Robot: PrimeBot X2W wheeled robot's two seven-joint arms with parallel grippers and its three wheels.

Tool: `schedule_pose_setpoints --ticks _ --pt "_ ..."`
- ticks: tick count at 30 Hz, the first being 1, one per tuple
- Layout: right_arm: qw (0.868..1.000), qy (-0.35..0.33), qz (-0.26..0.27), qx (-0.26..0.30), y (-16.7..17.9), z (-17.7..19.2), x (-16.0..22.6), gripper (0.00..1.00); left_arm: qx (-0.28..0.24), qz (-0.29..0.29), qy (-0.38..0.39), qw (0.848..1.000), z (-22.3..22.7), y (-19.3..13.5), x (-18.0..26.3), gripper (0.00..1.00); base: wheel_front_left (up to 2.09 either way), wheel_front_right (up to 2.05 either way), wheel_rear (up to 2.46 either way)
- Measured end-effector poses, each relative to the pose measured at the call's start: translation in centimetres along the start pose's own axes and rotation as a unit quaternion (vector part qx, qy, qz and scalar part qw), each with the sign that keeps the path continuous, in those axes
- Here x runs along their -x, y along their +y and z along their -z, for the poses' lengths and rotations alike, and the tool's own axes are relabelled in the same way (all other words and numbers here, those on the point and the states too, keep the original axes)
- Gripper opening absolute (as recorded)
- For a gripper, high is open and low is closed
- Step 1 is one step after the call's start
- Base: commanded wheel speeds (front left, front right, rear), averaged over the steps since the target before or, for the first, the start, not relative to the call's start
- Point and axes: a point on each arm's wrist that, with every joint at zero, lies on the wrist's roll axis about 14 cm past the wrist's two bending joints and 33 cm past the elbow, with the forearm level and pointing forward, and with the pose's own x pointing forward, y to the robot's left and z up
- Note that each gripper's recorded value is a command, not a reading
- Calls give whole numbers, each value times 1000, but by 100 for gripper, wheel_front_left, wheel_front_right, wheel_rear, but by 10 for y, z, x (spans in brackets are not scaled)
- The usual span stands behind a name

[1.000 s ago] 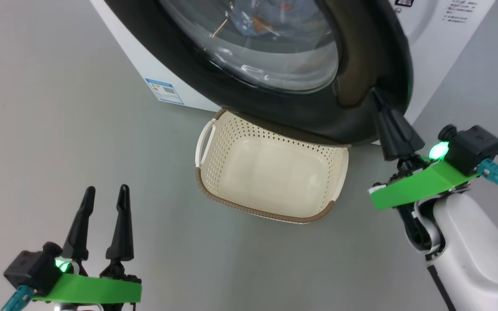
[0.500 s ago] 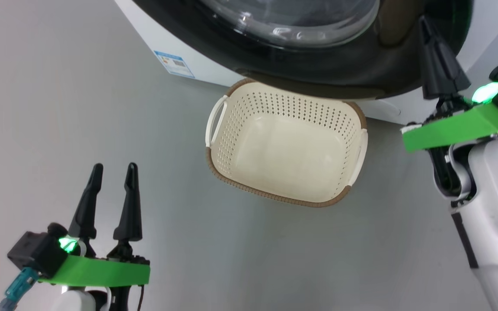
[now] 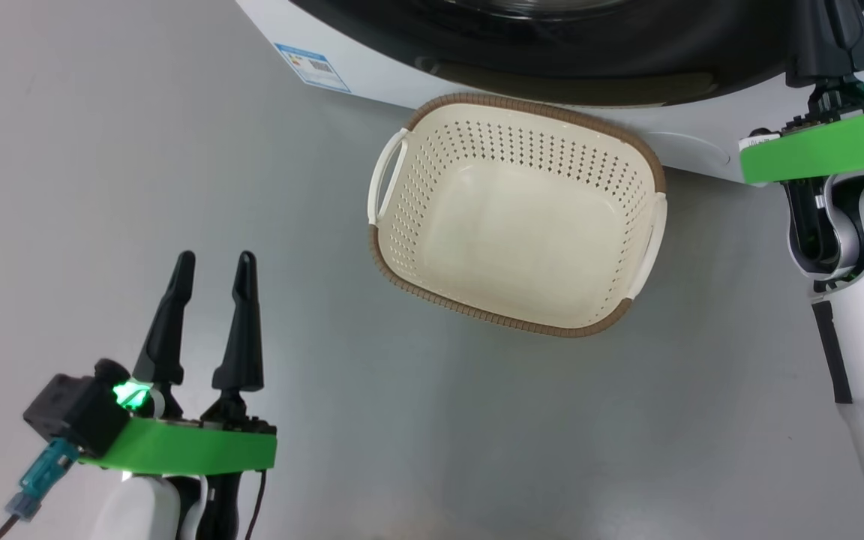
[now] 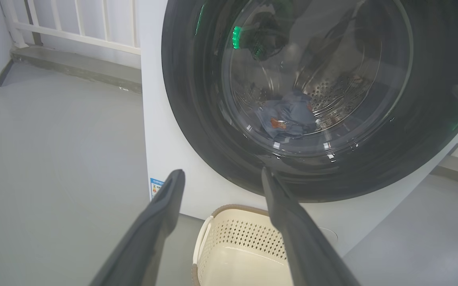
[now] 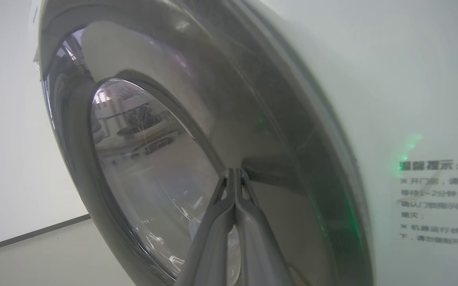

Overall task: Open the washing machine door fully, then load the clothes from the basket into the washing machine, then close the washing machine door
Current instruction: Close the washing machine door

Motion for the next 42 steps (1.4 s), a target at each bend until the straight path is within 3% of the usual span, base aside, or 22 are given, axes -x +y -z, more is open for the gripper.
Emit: schedule_pose_setpoints --ticks 11,12,14,16,17,19,28,42 --pt "1000 6 -12 5 9 0 0 0 2 6 -7 1000 -4 -4 -4 100 0 0 0" --pt "1000 8 -12 5 10 -1 2 4 3 6 -8 1000 -5 -4 -3 100 0 0 0" --pt "1000 16 -10 5 12 1 10 19 4 5 -11 1000 -8 -3 -1 100 0 0 0" --pt "999 30 -14 7 17 7 20 46 5 4 -14 1000 -10 -2 1 100 0 0 0" --pt "999 36 -14 7 20 9 25 73 5 4 -16 1000 -12 -2 2 100 0 0 0" --pt "999 44 -12 6 22 10 33 100 5 4 -19 1000 -14 -1 5 100 0 0 0" --pt "998 60 1 7 28 2 64 100 3 6 -23 1000 -20 2 18 100 0 0 0" --pt "994 81 72 2 8 -11 134 100 0 28 -22 999 -21 -5 33 100 0 0 0"
